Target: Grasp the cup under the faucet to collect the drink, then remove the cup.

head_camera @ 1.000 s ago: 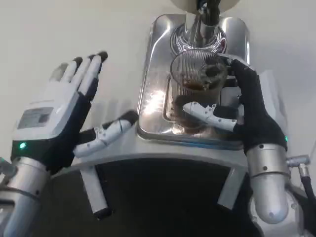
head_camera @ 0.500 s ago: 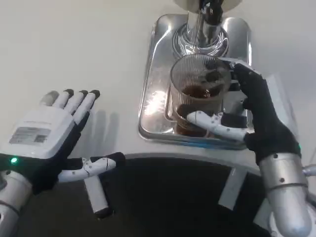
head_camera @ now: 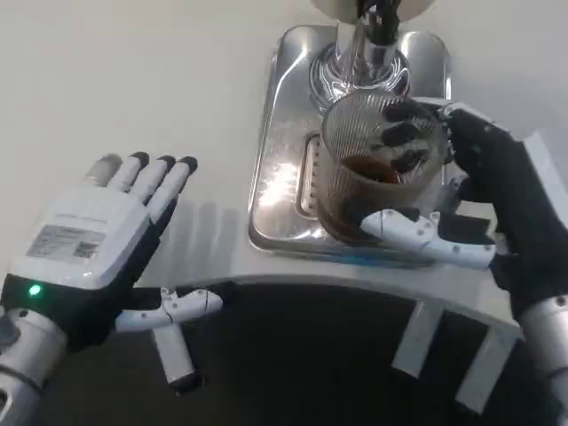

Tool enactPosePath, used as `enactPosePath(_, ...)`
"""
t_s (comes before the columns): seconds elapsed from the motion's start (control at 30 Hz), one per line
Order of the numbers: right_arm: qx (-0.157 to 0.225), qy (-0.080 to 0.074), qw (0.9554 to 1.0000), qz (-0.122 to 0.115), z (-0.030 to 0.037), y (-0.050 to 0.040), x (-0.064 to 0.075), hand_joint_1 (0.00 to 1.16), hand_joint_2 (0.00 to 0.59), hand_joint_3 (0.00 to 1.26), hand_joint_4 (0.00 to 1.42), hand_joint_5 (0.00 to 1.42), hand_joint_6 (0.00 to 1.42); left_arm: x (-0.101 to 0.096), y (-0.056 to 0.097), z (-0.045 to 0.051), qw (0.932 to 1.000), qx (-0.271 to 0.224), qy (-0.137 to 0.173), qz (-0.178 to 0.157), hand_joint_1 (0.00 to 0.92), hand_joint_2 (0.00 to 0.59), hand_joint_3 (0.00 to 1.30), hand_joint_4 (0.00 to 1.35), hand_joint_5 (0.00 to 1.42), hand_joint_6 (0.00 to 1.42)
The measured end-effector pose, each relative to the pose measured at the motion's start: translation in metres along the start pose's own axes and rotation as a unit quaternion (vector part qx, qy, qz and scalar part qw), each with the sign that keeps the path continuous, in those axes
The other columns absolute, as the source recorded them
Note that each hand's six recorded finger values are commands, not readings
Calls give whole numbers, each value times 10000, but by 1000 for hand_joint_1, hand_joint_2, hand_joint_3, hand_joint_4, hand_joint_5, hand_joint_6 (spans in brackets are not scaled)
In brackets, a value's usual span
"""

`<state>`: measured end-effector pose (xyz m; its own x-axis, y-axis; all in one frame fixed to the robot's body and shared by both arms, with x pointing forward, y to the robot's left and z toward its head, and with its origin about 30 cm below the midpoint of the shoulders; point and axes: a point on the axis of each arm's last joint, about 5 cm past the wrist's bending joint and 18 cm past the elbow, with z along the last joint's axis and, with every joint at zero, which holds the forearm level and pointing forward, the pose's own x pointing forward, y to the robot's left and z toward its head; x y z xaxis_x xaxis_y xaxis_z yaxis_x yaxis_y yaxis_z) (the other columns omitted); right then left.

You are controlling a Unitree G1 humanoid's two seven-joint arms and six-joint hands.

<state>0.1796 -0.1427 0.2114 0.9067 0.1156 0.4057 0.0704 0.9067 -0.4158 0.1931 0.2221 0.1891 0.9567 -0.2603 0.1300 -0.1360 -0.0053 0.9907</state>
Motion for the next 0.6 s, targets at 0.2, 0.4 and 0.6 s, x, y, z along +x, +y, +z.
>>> enactPosePath(0.2,134,54,9997,185,102,-83,-157,1162,368,827,891,976,1236,-37,9,41,10000,0,-88,23,0,105,0,0,0,0)
enactPosePath(0.4,223,44,9984,519,180,-124,-284,1162,359,829,899,978,1236,-81,42,124,9996,-11,-263,47,0,103,0,0,0,0)
enactPosePath(0.6,271,263,9980,503,186,-190,-379,1162,352,829,900,982,1236,-167,51,172,9993,-38,-370,5,0,102,0,0,0,0)
